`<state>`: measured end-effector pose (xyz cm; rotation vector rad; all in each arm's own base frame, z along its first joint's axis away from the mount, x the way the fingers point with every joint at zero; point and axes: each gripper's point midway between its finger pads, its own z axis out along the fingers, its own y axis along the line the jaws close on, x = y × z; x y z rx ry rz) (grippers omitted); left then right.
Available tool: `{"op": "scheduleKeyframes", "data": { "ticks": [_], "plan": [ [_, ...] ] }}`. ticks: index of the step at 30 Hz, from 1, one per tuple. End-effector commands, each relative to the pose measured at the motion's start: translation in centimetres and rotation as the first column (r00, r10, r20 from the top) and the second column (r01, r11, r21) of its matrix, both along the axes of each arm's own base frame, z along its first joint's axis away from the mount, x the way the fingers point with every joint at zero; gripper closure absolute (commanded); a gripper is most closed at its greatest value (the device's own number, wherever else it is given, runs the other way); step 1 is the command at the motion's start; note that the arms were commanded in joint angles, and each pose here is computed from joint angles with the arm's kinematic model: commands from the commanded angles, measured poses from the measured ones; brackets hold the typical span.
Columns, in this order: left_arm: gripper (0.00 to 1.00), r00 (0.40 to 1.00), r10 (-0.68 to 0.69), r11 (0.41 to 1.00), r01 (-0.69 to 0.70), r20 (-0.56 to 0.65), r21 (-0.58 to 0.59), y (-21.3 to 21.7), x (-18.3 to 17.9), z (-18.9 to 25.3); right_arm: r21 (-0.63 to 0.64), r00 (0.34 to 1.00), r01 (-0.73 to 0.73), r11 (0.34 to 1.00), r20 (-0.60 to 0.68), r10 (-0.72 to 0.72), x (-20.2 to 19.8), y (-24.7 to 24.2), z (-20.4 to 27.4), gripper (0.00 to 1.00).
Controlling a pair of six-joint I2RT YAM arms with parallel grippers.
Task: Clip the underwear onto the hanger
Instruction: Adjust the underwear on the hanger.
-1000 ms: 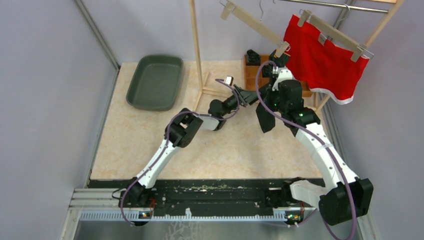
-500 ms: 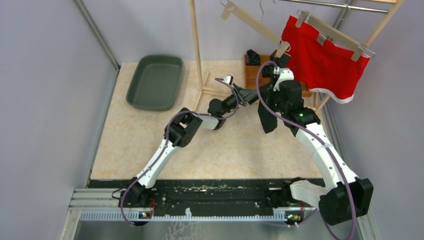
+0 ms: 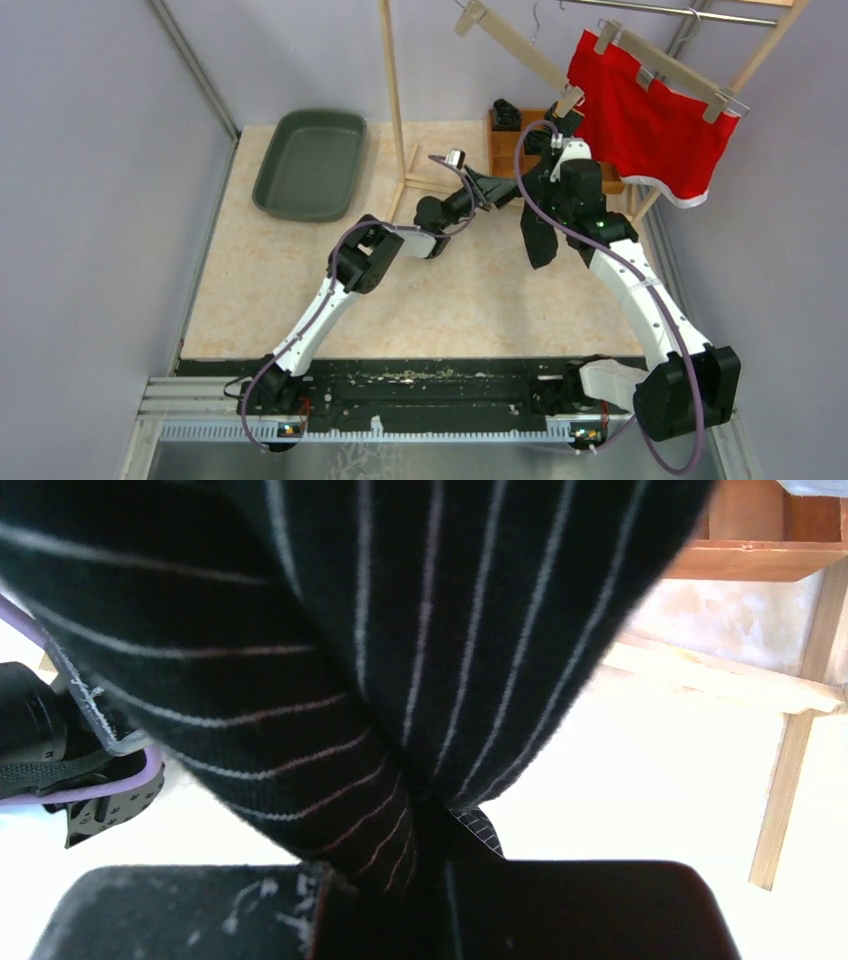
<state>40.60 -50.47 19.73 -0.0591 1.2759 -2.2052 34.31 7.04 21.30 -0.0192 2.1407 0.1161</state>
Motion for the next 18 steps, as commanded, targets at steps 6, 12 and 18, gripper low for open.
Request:
{"op": "scheduleKeyframes", "data": {
  "ticks": [6,12,18],
  "plan": [
    [0.15,0.967,0.009,0.976,0.047,0.254,-0.211,3.44,-3.81,8.21,0.007,0.999,0.040,0.999,0.012,-0.040,0.38,-0.77,0.68,1.00],
    [0.15,0.963,-0.001,0.976,0.060,0.269,-0.209,3.28,-4.18,8.43,0.011,0.999,0.031,0.999,0.022,-0.032,0.48,-0.62,1.11,1.00],
    [0.15,0.969,0.003,0.976,0.050,0.245,-0.210,3.12,-3.77,7.55,0.024,1.000,0.008,1.000,0.028,-0.008,0.35,-0.17,1.38,1.00]
  ]
}}
